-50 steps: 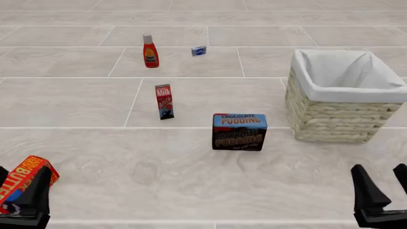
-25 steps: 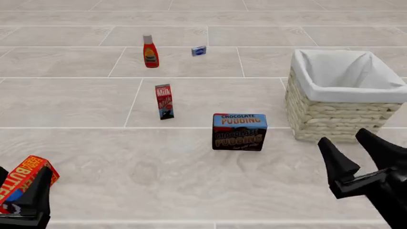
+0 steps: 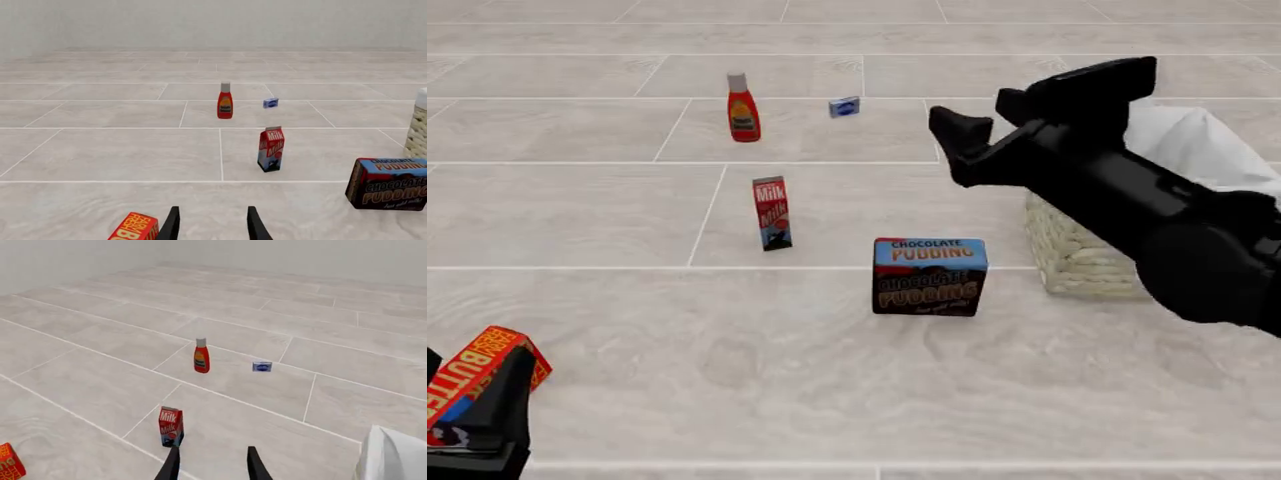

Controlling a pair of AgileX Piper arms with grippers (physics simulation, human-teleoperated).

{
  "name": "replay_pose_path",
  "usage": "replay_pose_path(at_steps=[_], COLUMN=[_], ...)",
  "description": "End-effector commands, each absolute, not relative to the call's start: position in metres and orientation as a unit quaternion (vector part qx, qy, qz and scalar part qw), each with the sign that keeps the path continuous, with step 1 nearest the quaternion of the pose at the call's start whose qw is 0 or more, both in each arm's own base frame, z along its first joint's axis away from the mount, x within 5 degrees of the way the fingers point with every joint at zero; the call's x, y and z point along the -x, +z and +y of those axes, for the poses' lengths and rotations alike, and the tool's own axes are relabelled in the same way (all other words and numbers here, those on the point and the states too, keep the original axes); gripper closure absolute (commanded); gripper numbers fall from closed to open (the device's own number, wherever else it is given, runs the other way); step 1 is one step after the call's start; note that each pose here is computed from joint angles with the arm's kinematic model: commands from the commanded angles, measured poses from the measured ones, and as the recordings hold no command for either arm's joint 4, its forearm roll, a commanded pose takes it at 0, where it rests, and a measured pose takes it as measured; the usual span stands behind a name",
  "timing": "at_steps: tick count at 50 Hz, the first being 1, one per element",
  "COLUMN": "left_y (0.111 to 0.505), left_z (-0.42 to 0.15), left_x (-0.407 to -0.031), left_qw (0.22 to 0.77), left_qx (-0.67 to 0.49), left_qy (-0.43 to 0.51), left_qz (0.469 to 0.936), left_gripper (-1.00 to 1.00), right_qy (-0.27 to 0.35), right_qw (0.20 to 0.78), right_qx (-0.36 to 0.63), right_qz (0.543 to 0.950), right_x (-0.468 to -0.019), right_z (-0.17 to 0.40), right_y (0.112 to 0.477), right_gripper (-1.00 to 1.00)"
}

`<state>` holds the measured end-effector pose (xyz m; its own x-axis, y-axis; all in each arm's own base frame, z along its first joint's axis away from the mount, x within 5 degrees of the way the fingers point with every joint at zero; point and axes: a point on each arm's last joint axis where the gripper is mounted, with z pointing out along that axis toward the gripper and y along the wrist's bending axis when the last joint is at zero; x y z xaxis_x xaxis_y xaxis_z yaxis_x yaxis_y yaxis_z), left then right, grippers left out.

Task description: Pick the milk and place it in the basket.

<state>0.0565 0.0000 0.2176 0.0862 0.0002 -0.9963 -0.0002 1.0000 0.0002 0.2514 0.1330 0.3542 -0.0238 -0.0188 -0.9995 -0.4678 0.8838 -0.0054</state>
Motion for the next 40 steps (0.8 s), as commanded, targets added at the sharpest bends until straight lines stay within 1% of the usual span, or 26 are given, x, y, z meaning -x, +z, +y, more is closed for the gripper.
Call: replay_pose_path(at_steps=[1, 5, 6, 9, 11, 17, 18, 19, 23, 28, 30, 40], left_y=[0.218, 0.218, 0.218, 0.218, 0.218, 0.218, 0.218, 0.218, 0.218, 0.218, 0.218, 0.218], left_z=[0.0, 0.0, 0.0, 0.0, 0.0, 0.0, 0.0, 0.0, 0.0, 0.0, 0.0, 0.0], left_x=[-0.056, -0.056, -0.056, -0.056, -0.056, -0.056, -0.056, -0.056, -0.056, -0.056, -0.056, -0.056], left_qw=[0.737, 0.737, 0.737, 0.737, 0.737, 0.737, 0.737, 0.737, 0.737, 0.737, 0.737, 0.737], left_qx=[0.0, 0.0, 0.0, 0.0, 0.0, 0.0, 0.0, 0.0, 0.0, 0.0, 0.0, 0.0], left_qy=[0.0, 0.0, 0.0, 0.0, 0.0, 0.0, 0.0, 0.0, 0.0, 0.0, 0.0, 0.0], left_qz=[0.676, 0.676, 0.676, 0.676, 0.676, 0.676, 0.676, 0.676, 0.676, 0.676, 0.676, 0.676], left_gripper=[-1.0, -1.0, -1.0, -1.0, -1.0, -1.0, -1.0, -1.0, -1.0, -1.0, -1.0, -1.0], right_qy=[0.219, 0.234, 0.247, 0.245, 0.255, 0.272, 0.262, 0.262, 0.274, 0.266, 0.252, 0.239], right_qw=[0.634, 0.615, 0.613, 0.608, 0.607, 0.593, 0.58, 0.573, 0.575, 0.573, 0.569, 0.536], right_qx=[0.202, 0.206, 0.206, 0.203, 0.208, 0.212, 0.211, 0.213, 0.213, 0.202, 0.2, 0.209], right_qz=[0.714, 0.724, 0.721, 0.728, 0.723, 0.728, 0.742, 0.747, 0.741, 0.748, 0.757, 0.782], right_x=[-0.293, -0.306, -0.305, -0.316, -0.316, -0.328, -0.342, -0.346, -0.348, -0.373, -0.391, -0.425], right_z=[0.204, 0.229, 0.237, 0.243, 0.254, 0.284, 0.289, 0.296, 0.308, 0.313, 0.312, 0.344], right_y=[0.365, 0.363, 0.365, 0.365, 0.37, 0.376, 0.373, 0.371, 0.377, 0.378, 0.375, 0.349], right_gripper=[-1.0, -1.0, -1.0, -1.0, -1.0, -1.0, -1.0, -1.0, -1.0, -1.0, -1.0, -1.0])
